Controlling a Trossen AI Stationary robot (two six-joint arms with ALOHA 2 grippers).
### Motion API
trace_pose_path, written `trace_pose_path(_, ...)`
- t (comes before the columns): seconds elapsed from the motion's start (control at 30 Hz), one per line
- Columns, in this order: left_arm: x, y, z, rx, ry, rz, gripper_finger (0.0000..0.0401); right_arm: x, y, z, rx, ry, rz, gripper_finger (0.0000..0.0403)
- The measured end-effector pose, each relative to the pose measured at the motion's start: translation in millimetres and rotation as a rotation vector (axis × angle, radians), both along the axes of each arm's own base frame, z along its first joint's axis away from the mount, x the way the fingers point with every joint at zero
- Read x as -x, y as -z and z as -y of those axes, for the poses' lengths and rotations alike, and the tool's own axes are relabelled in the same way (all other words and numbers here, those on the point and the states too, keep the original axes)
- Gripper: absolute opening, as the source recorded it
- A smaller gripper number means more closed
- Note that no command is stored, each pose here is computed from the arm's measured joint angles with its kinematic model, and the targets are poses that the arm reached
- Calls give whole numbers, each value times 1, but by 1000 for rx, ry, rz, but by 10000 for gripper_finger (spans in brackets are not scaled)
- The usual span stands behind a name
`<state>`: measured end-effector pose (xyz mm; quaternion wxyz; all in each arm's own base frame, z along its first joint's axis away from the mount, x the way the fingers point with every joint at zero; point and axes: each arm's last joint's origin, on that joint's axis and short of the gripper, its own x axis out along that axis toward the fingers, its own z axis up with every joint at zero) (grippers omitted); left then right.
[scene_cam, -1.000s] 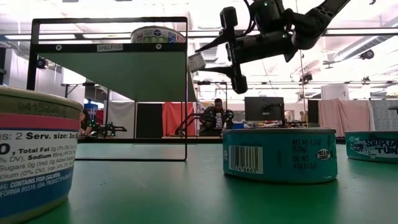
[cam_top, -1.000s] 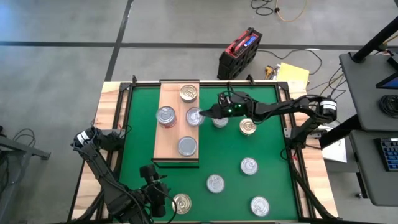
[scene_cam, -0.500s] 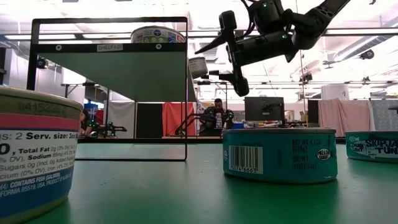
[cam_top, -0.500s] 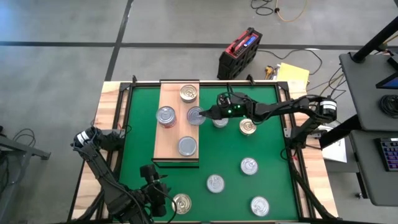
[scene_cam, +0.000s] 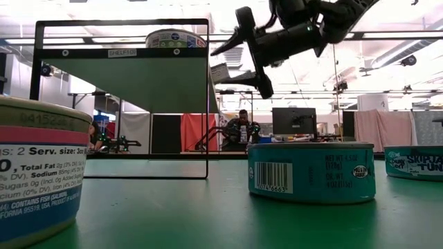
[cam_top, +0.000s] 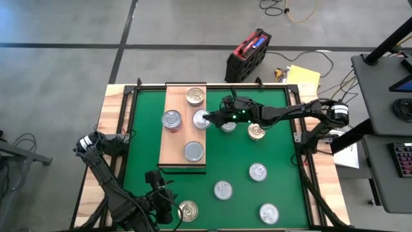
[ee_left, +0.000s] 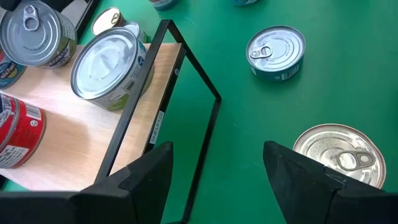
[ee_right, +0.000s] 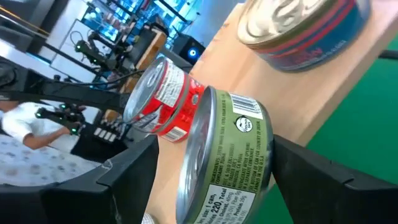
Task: Stack canned seafood by type on shelf
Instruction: Put the green tuna can on the shelf
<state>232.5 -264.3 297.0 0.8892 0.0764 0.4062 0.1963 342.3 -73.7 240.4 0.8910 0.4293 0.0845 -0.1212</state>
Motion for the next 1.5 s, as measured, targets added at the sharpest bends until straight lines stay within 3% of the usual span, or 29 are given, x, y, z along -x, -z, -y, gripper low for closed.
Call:
trace_pose_path(0.27,0,0,0,10,-11,7,233,-4,-2,-13,74,38,-118,281)
trace_pose_path(0.47,0,0,0,17,-18,12,233,-5,-3,-16,95,29,-124,288)
trace_pose_path(1.0,0,0,0,32,-33,24,233,-4,-1,-17,281,24,-180,292)
trace_pose_path(1.3,-1,0,1,62,-65,44,233,10,-32,-21,570,-52,-192,269)
trace_pose_path(1.5,-1,0,1,83,-101,88,233,38,-41,-32,774,-141,-229,216)
